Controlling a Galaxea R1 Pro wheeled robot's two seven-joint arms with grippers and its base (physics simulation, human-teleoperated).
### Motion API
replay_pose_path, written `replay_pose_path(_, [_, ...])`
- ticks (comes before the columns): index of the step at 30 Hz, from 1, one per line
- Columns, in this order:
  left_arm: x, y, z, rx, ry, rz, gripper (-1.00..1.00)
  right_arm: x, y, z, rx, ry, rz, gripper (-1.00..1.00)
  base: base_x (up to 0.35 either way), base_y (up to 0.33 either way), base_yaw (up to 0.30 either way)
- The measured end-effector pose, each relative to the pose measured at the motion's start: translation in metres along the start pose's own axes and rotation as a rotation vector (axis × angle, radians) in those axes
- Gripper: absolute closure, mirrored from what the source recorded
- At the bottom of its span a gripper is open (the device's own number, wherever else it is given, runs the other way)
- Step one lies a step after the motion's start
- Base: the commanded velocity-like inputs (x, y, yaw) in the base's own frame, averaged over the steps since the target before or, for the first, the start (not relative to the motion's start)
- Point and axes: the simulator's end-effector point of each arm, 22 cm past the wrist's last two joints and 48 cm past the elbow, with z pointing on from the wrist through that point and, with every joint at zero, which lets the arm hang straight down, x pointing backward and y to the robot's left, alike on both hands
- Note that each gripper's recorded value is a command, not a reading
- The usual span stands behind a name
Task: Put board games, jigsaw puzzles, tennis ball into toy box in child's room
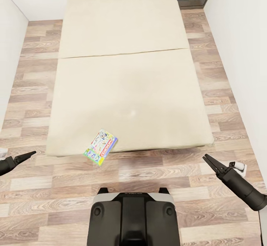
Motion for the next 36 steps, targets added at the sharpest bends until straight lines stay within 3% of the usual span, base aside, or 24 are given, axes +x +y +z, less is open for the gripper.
replay_pose_path(36, [-0.017,-0.024,-0.008,0.035,-0.039,0.022,-1.00,-0.009,0.028,0.002,-0.049,-0.009,-0.033,-1.00,0.000,0.000,0.000])
